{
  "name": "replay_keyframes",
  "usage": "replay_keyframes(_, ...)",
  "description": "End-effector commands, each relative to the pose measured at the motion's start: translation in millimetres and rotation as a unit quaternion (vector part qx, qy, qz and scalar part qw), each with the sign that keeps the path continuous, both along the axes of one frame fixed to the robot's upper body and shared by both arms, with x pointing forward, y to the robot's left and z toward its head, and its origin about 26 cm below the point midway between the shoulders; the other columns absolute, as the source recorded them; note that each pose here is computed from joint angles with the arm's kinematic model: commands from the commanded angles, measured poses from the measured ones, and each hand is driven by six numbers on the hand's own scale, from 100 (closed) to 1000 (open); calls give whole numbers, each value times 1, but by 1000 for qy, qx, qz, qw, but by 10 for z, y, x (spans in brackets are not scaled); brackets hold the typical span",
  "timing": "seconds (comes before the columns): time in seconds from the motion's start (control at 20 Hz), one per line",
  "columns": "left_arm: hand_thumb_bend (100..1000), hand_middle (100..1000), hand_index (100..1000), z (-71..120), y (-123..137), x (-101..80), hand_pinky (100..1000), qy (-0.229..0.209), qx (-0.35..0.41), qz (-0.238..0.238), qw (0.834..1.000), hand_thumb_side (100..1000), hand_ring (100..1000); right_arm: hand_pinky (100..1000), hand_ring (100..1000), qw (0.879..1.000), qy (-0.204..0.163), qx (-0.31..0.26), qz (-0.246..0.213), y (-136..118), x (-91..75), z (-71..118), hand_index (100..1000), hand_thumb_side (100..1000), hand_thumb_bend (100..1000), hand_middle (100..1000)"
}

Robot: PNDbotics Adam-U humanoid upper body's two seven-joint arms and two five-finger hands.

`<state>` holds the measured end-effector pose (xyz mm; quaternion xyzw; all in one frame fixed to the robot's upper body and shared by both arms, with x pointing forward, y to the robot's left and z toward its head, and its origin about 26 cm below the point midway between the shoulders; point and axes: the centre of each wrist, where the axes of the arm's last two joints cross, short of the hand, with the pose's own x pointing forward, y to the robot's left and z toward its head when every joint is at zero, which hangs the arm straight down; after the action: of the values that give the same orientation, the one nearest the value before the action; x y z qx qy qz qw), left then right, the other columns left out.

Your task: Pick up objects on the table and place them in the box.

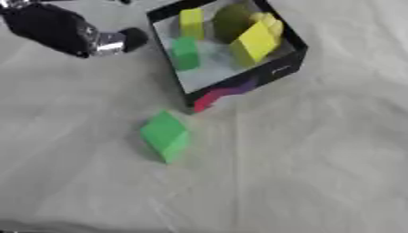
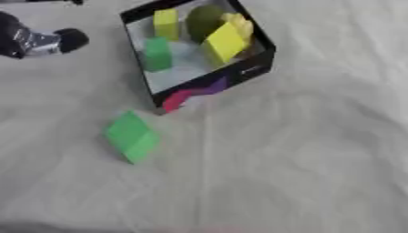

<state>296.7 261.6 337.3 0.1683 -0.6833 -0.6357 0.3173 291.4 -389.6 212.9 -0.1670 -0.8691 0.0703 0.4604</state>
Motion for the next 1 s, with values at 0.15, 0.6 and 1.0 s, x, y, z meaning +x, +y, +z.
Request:
replay_keyframes(0.15, 429, 745, 819, 88, 110, -79, 797, -8, 67, -78, 995, 493, 749, 805, 712, 1000, -17, -19, -3, -36, -30, 130, 832, 651, 100, 684)
replay_keyframes(0.6, 454, 752, 819, 11, 83, -66, 793, 28, 149, -112, 982, 472, 744, 805, 712, 1000, -16, -18, 1, -26, -24, 123, 834, 652, 100, 686)
replay_keyframes(1.0, 496, 770, 844, -119, -53, -34, 790, 75, 184, -107, 974, 477, 743, 806, 712, 1000, -13, -19, 5, -12, -16, 124, 834, 657, 100, 686)
